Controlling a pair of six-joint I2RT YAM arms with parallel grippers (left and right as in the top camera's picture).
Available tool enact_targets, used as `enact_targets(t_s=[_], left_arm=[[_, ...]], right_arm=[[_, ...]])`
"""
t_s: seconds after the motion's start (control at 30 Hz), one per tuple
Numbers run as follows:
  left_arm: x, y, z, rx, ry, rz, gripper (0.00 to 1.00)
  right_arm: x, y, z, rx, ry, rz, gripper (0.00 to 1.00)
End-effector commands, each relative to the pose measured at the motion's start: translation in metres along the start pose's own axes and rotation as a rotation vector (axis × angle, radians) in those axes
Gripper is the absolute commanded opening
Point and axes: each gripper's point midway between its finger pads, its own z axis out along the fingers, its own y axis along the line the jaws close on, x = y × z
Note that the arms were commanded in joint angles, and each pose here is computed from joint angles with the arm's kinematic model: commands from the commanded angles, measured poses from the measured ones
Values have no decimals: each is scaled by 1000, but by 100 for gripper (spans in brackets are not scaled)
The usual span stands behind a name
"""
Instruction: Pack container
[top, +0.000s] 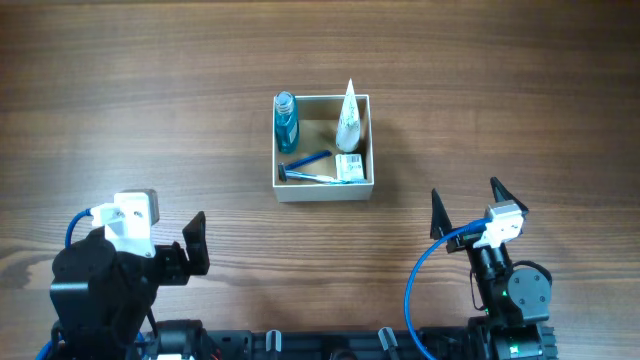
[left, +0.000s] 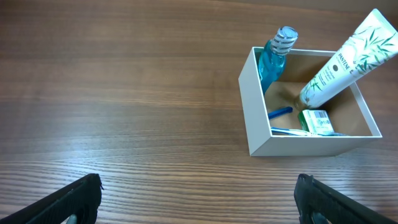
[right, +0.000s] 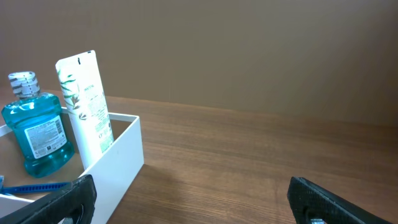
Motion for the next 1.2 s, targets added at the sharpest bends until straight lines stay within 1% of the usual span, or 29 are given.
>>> enact_targets(t_s=[0.0, 0.17, 0.23, 0.37, 0.53, 0.63, 0.67, 0.83, 1.0, 1.03, 1.17], left_arm=[[6, -2, -6, 10, -23, 6, 100], [35, -5, 3, 41, -35, 38, 100], [48, -4, 18, 48, -74, 43, 100], [52, -3, 41, 60, -187, 51, 100], [42, -6, 65, 90, -344, 62, 100], [26, -8, 73, 106, -478, 74, 100], [19, -9, 74, 109, -537, 79, 100], [8, -10, 74, 112, -668, 105, 100], [-5, -11, 66, 80, -801, 207, 100], [-4, -11, 67, 80, -808, 207, 100], [16, -9, 87, 87, -705, 193, 100]], right_arm=[[-4, 3, -1, -18, -16, -11, 100], [-4, 3, -1, -18, -16, -11, 100], [-4, 3, -1, -18, -16, -12, 100], [-4, 3, -1, -18, -16, -11, 100], [-4, 3, -1, -18, -16, -11, 100], [-4, 3, -1, -18, -16, -11, 100], [-4, 3, -1, -18, -16, -11, 100], [-4, 3, -1, -18, -16, -11, 100], [-4, 3, -1, -18, -16, -11, 100], [-4, 3, -1, -18, -16, -11, 100], [-4, 3, -1, -18, -16, -12, 100]])
